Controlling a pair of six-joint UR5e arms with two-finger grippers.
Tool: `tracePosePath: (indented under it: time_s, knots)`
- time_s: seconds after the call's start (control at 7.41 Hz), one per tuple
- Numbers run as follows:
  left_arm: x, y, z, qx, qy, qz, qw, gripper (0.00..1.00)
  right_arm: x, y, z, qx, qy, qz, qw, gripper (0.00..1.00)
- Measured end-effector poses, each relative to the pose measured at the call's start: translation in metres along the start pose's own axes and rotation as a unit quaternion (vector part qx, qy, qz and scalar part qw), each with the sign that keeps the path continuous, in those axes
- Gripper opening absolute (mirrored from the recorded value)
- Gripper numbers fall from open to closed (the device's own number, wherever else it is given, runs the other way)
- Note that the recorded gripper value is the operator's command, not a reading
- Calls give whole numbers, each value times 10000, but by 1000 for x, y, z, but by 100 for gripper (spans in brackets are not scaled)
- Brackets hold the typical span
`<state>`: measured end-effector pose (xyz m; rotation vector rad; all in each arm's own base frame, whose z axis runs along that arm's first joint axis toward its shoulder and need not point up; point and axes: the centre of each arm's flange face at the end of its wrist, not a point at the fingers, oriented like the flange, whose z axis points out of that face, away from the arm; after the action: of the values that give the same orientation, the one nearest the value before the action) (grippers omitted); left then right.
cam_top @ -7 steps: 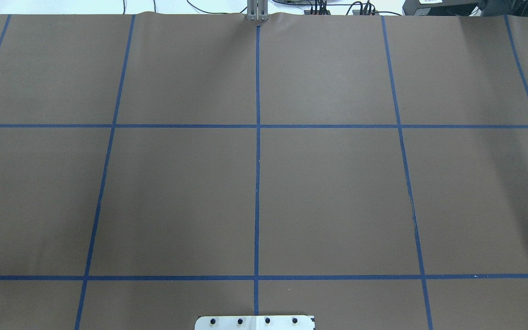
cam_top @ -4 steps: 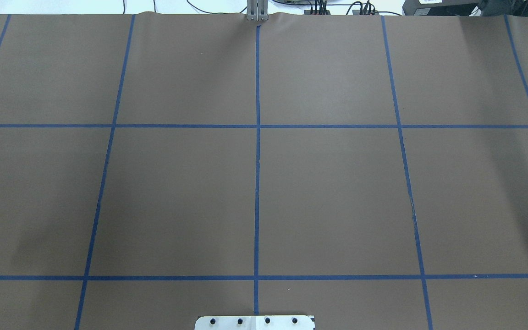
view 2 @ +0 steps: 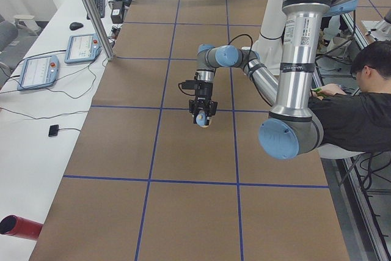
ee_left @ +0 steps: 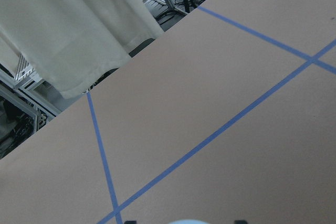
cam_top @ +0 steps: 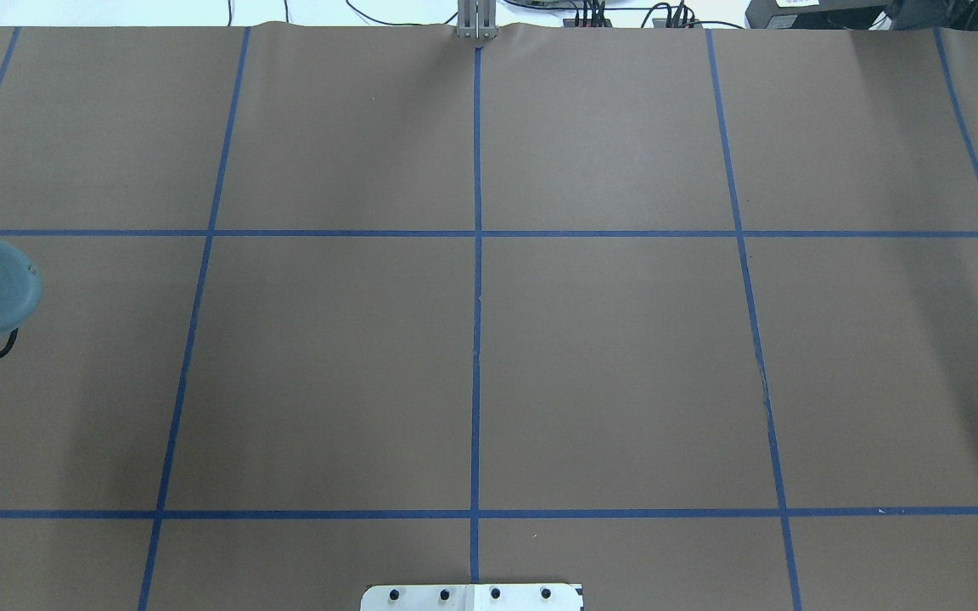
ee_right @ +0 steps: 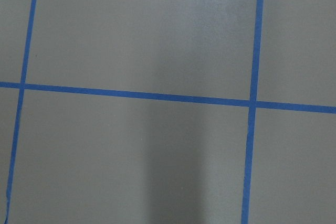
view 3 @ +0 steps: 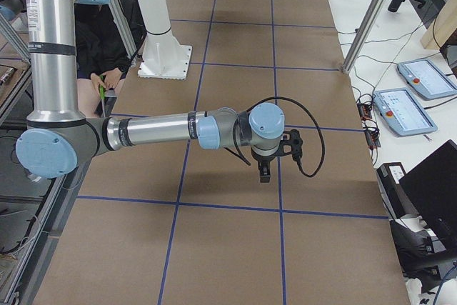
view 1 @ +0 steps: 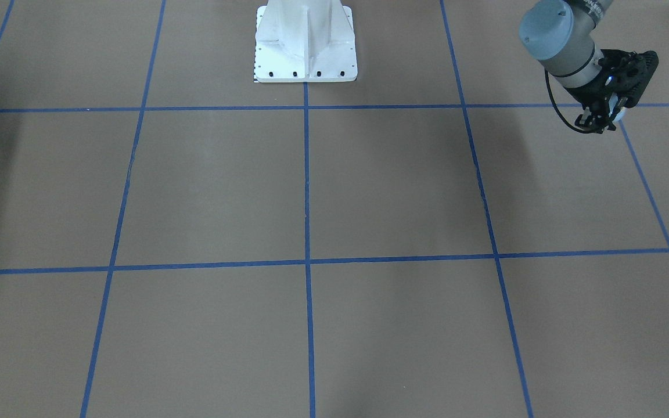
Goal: Place and press bell with both arms
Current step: 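Carry the blue bell with the left gripper toward the table center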
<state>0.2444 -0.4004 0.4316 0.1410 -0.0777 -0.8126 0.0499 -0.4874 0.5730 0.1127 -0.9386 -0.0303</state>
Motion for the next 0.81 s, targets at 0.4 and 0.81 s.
tracePosePath:
  time_s: [0.4, 0.81]
  knots:
    - [71, -46, -24, 381, 456, 386, 9975, 0, 1, 1, 0, -7, -24, 19, 10000, 100]
    - [128, -54, -45, 857, 1454, 771, 9826, 0, 0, 2, -1, 2, -28, 8, 10000, 100]
